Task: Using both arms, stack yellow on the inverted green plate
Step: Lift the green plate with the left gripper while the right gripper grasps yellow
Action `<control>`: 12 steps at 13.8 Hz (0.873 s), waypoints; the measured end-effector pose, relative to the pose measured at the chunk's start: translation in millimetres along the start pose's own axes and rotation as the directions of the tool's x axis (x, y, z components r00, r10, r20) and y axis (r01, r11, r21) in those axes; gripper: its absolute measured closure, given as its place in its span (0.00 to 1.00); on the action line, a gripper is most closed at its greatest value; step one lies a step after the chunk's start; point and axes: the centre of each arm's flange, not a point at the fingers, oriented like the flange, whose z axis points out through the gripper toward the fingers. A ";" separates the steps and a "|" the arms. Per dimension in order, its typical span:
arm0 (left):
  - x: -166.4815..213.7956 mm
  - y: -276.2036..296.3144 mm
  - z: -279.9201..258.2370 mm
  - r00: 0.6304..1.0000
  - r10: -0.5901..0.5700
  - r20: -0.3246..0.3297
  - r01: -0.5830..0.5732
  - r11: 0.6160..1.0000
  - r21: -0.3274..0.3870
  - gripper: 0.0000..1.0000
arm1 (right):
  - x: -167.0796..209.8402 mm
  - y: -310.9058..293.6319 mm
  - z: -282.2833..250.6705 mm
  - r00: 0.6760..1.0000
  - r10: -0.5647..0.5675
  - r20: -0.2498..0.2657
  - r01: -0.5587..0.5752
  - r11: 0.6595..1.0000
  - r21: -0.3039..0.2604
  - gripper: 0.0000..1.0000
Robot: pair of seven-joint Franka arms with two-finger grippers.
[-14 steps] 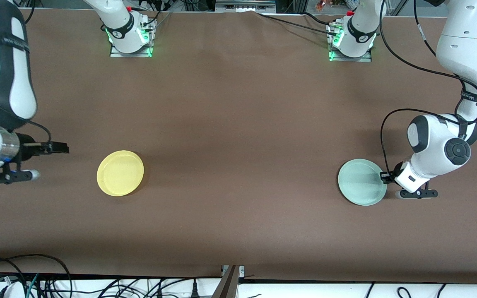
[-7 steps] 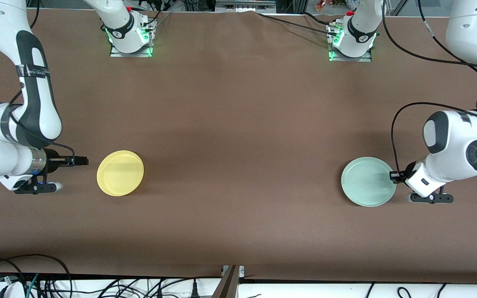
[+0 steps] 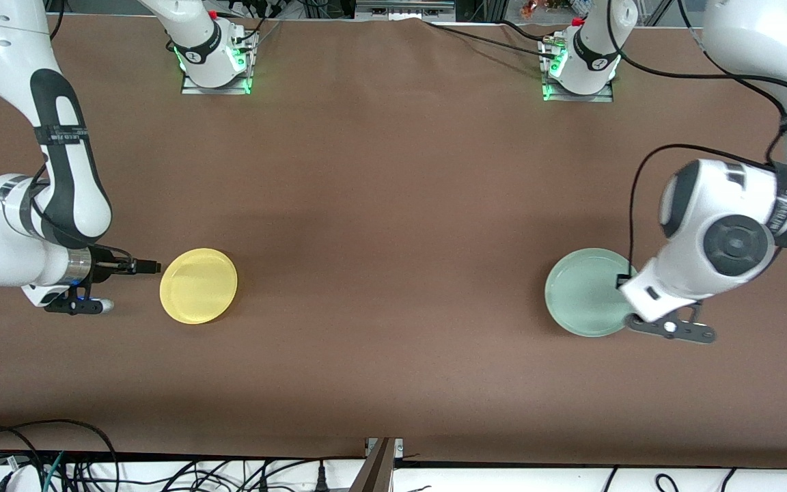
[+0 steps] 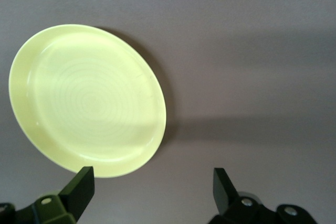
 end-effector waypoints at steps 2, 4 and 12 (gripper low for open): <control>5.0 55.6 -26.0 0.994 0.103 -0.031 -0.099 0.988 0.115 0.97 | 6.1 3.9 13.9 1.000 0.010 -0.020 -0.010 1.000 0.001 0.00; 5.1 119.3 -39.7 0.972 0.229 -0.046 -0.212 0.947 0.241 0.97 | 11.2 6.4 29.4 0.999 0.013 -0.031 -0.014 1.000 -0.006 0.00; -30.3 329.1 -30.1 0.893 0.450 -0.032 -0.331 0.701 0.631 0.97 | 13.6 5.7 56.1 1.000 0.012 -0.014 -0.012 1.000 -0.009 0.00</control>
